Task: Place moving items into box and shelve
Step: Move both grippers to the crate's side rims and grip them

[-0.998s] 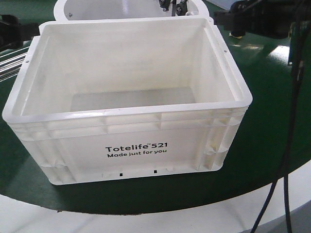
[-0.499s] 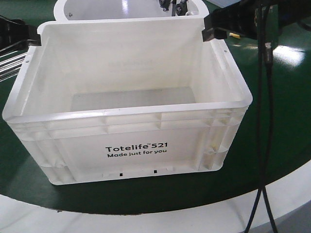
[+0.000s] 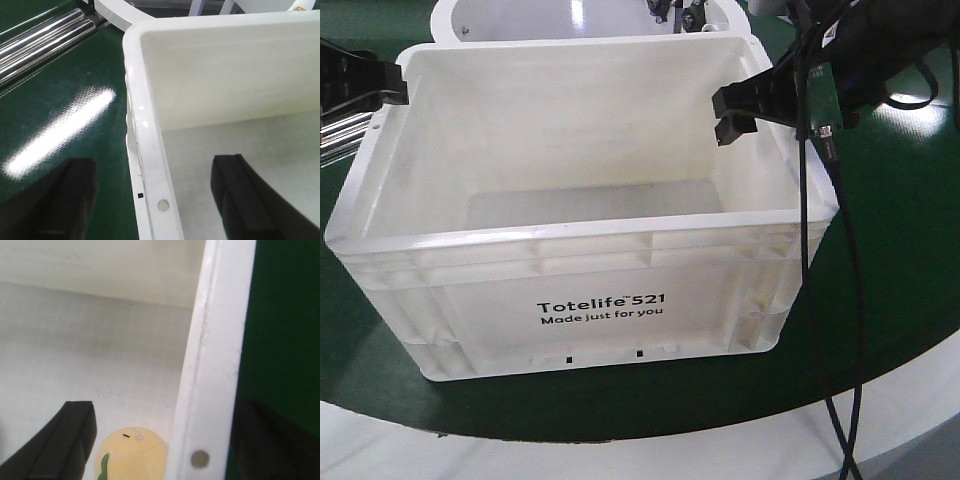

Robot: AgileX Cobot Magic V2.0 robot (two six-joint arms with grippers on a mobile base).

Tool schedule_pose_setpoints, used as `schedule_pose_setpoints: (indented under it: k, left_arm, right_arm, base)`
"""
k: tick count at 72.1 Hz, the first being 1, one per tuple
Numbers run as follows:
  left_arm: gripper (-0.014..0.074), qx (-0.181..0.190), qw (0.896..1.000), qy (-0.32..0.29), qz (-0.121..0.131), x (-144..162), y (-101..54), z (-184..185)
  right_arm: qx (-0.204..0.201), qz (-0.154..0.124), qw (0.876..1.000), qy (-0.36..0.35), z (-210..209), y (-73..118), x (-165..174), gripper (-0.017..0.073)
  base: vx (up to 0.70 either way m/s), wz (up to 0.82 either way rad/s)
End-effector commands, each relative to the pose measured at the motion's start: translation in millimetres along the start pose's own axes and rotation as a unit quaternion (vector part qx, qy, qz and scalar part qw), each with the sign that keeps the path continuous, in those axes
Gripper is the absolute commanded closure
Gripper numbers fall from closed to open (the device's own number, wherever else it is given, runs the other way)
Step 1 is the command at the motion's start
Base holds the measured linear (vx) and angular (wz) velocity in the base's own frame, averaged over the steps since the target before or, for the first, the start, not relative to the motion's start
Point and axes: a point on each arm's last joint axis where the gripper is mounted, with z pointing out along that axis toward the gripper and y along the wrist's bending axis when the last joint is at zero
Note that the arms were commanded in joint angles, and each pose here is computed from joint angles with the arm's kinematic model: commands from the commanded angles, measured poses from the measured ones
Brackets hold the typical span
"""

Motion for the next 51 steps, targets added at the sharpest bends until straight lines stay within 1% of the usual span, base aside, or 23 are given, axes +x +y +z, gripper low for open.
schedule_pose_setpoints:
  k: [1,5,11,16,26,28,38,51]
  left_arm:
    - [0.0017,0.01,0.998,-0.063,-0.001,-16.0,-2.8,-17.6]
    - [0.0017,0.01,0.998,-0.063,-0.001,-16.0,-2.8,-17.6]
    - [0.0017,0.01,0.998,-0.062,-0.001,-15.9,-2.8,-17.5]
    - [0.0017,0.01,0.998,-0.062,-0.001,-15.8,-2.8,-17.5]
    - [0.0017,0.01,0.998,-0.061,-0.001,-15.7,-2.7,-17.5]
    - [0.0017,0.01,0.998,-0.061,-0.001,-15.7,-2.8,-17.5]
    - [0.0017,0.01,0.998,-0.058,-0.001,-15.1,-2.7,-17.5]
    - [0.0017,0.008,0.999,-0.048,-0.001,-13.2,-2.5,-17.3]
  right_arm:
    - [-0.006,0.003,0.998,-0.06,-24.5,2.4,-11.4,0.0004]
    - [-0.005,0.004,0.998,-0.059,-23.1,2.0,-11.6,0.0032]
    - [-0.001,0.014,0.998,-0.059,-22.0,1.1,-11.9,0.0132]
    - [0.005,0.02,0.998,-0.057,-20.5,-0.3,-12.0,0.0255]
    - [0.012,0.02,0.999,-0.04,-12.6,-2.2,-10.7,0.054]
    - [0.012,0.02,0.999,-0.036,-10.6,-2.4,-10.3,0.0581]
    - [0.013,0.02,1.0,-0.017,-1.5,-3.4,-8.8,0.0575]
    - [0.013,0.017,1.0,-0.018,-1.1,-3.5,-9.0,0.0571]
  base:
    - [0.0,0.0]
    - [0.0,0.0]
    - [0.0,0.0]
    - [0.0,0.0]
    - [0.0,0.0]
    - [0.0,0.0]
    - [0.0,0.0]
    - [0.0,0.0]
